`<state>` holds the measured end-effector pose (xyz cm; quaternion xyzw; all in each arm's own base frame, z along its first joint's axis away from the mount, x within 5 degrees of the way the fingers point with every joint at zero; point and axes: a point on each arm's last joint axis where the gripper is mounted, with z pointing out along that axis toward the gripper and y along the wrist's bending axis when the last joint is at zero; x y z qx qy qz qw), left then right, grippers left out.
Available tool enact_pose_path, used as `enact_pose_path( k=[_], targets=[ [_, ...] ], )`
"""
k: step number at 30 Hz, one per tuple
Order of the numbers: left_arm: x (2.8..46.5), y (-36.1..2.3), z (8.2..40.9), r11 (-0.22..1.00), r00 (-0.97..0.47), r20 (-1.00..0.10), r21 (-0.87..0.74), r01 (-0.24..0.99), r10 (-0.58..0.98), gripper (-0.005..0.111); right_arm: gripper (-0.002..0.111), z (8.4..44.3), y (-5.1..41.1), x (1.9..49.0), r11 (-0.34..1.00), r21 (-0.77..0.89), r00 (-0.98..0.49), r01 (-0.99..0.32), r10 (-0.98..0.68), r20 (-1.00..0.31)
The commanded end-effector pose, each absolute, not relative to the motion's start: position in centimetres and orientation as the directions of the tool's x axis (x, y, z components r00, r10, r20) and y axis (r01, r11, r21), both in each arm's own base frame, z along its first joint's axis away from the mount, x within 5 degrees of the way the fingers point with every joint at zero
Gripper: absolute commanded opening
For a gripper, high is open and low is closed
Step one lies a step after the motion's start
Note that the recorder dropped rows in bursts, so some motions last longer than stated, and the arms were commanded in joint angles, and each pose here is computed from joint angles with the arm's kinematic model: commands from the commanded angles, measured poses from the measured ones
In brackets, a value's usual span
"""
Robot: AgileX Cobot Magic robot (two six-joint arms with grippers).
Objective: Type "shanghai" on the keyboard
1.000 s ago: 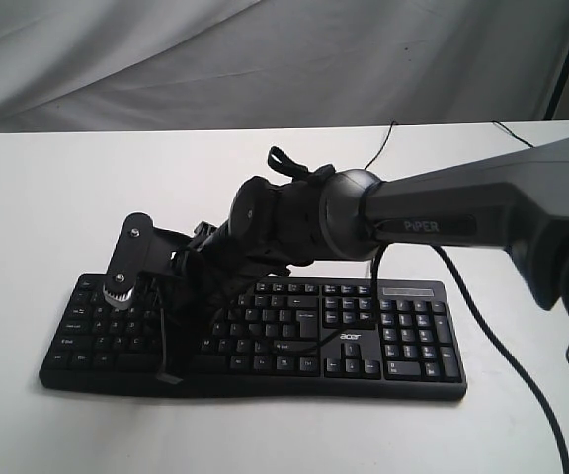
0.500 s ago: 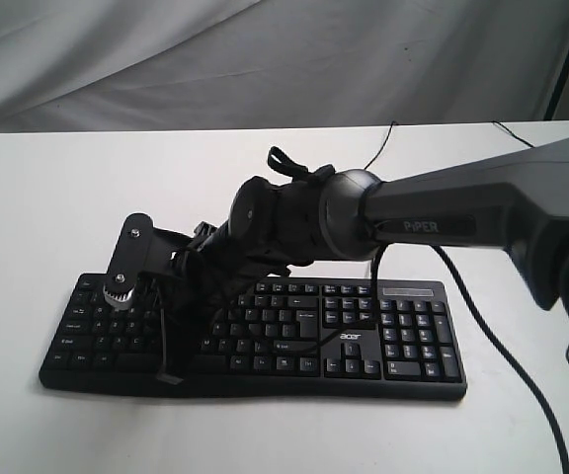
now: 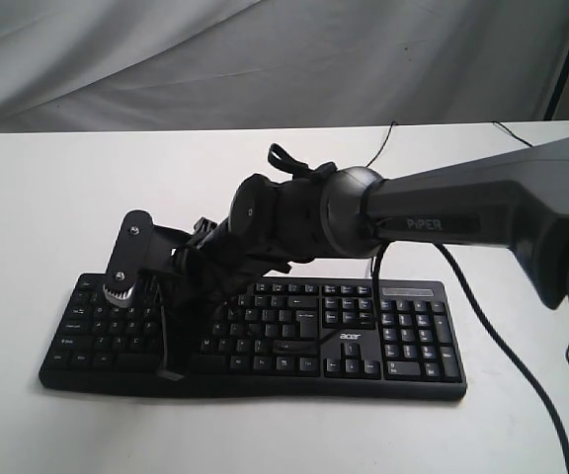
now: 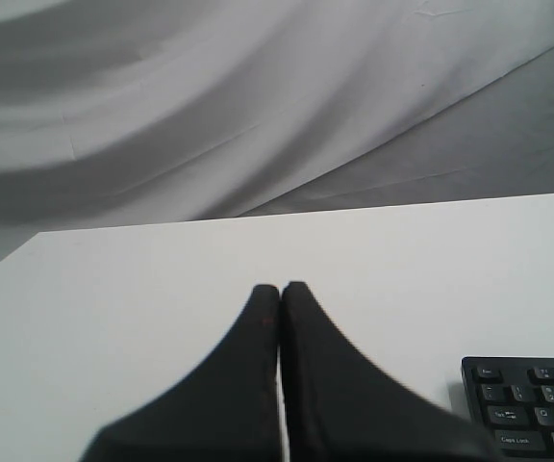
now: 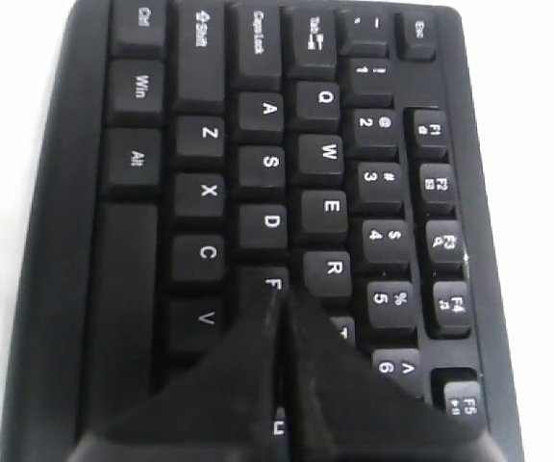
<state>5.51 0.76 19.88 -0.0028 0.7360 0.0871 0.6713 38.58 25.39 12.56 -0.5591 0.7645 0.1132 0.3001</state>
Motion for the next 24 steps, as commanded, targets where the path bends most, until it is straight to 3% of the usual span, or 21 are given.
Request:
enact_pose_path(
  k=[1,24],
  targets=[
    [5.6,0.7,19.7,0.986,-0.101,-0.989,0.121,-0.117,0.11,0.001,0.0,14.0,25.1,38.8,0.357,-0.182,-0.184,-0.916,-0.778,-0.6],
    [5.6,0.7,19.7,0.986,-0.101,-0.989,0.121,-0.117,0.11,0.001,0.0,13.7,23.2,39.1,0.362,-0.086,-0.248,-0.928,-0.774,-0.583]
  ],
)
